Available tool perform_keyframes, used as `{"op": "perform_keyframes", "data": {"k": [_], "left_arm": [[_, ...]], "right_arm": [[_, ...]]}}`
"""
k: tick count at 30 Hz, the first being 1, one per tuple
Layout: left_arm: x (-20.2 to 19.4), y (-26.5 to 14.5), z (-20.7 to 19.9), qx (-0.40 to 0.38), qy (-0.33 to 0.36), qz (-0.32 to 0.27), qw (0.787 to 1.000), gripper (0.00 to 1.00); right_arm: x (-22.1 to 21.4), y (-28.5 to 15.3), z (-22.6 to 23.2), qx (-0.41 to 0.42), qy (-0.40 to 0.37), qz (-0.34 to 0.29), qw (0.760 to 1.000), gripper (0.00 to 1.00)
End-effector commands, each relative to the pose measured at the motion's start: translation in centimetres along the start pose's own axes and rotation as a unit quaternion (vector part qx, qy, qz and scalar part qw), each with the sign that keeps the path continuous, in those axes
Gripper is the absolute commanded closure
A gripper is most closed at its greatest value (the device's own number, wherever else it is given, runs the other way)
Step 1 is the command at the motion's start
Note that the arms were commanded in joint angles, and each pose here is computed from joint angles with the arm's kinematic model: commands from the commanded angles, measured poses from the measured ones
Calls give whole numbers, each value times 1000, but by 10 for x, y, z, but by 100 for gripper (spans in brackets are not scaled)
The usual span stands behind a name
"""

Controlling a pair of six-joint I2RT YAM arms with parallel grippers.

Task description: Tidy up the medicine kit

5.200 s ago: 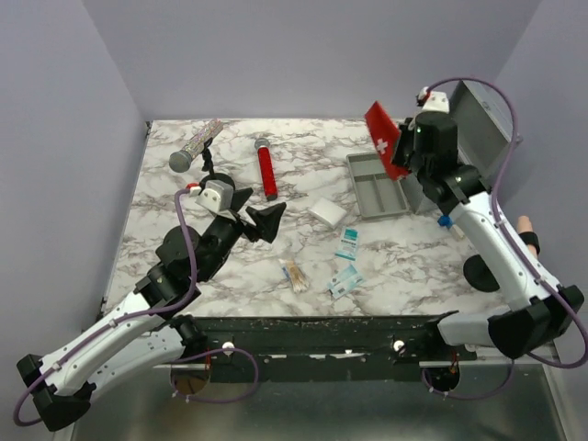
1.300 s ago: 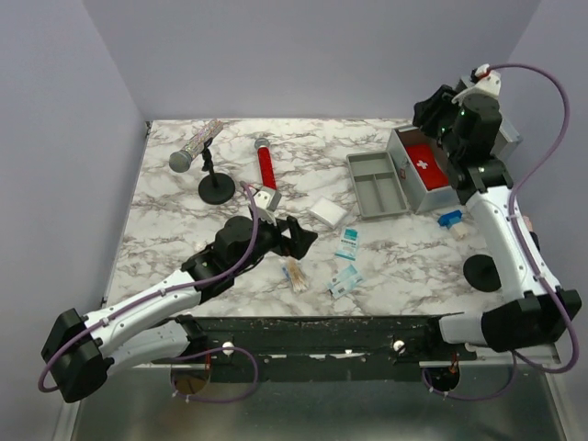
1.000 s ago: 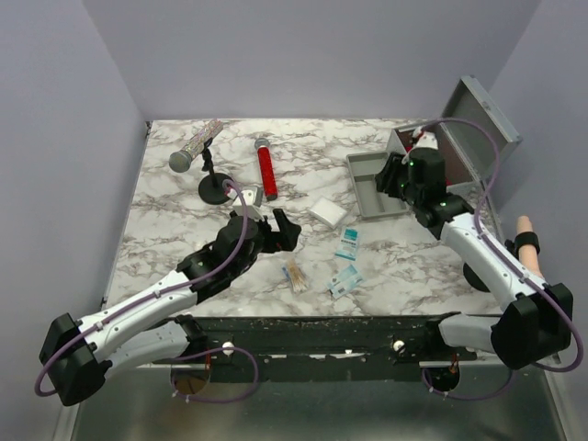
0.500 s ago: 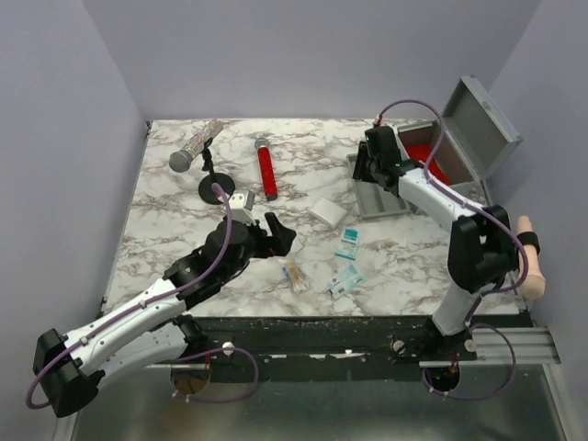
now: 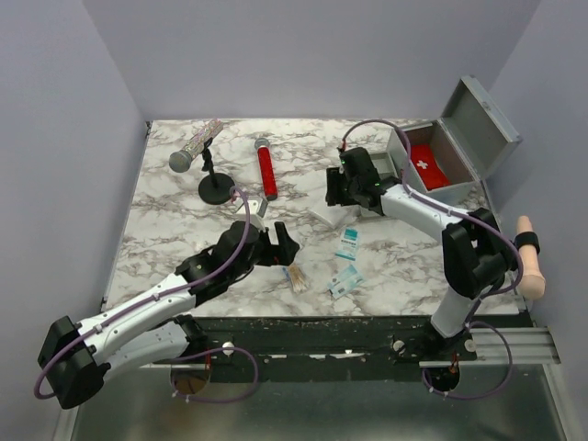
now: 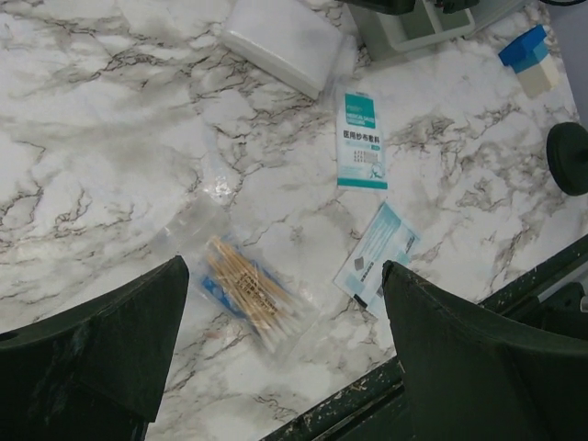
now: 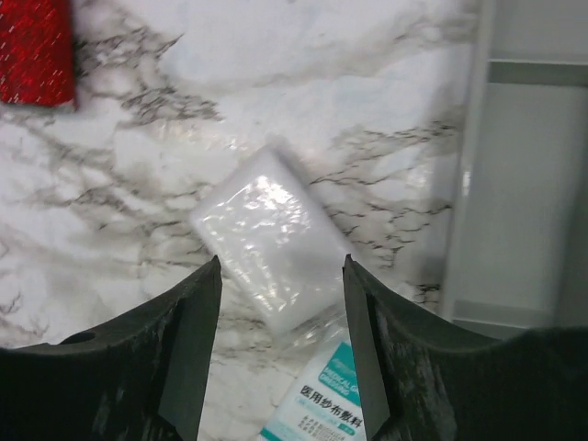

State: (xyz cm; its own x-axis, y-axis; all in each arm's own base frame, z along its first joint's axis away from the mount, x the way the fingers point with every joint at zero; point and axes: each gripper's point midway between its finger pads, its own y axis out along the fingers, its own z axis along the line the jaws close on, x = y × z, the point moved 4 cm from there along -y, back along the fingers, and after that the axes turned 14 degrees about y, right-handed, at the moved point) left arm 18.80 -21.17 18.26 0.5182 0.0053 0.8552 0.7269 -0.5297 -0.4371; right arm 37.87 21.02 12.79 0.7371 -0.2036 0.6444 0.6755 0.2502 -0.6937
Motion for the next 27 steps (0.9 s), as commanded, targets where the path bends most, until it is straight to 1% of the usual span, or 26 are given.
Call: {"op": "perform_keyframes", "data": {"k": [1, 3, 6, 13, 17, 20, 23, 27], "left_arm": [[-8, 1, -3, -19, -3, 8, 1000, 3], [-8, -1, -3, -22, -4, 6, 1000, 3], [-8, -4, -2, -23, -7, 0, 1000, 3], [-8, -8, -1, -24, -8, -7, 1000, 3], [-10, -9, 0, -23, -6, -4, 1000, 3], [-9, -11, 1, -21, -6, -7, 1000, 3], [-9, -11, 2, -20, -6, -10, 1000, 3], [-7, -10, 1, -20, -7, -13, 1000, 3]], "right_arm": [[-13, 2, 15, 22, -69, 19, 997, 35], [-17, 7, 12, 16, -88, 27, 996, 31], [-22, 19, 4, -13, -117, 46, 992, 28], [-45, 36, 3, -27, -139, 89, 986, 26], [-58, 43, 0, -47, -146, 119, 981, 27], [-63, 44, -3, -54, -140, 123, 981, 34], [-63, 39, -6, -65, -126, 117, 983, 50], [-64, 29, -6, -57, -109, 106, 987, 77]]}}
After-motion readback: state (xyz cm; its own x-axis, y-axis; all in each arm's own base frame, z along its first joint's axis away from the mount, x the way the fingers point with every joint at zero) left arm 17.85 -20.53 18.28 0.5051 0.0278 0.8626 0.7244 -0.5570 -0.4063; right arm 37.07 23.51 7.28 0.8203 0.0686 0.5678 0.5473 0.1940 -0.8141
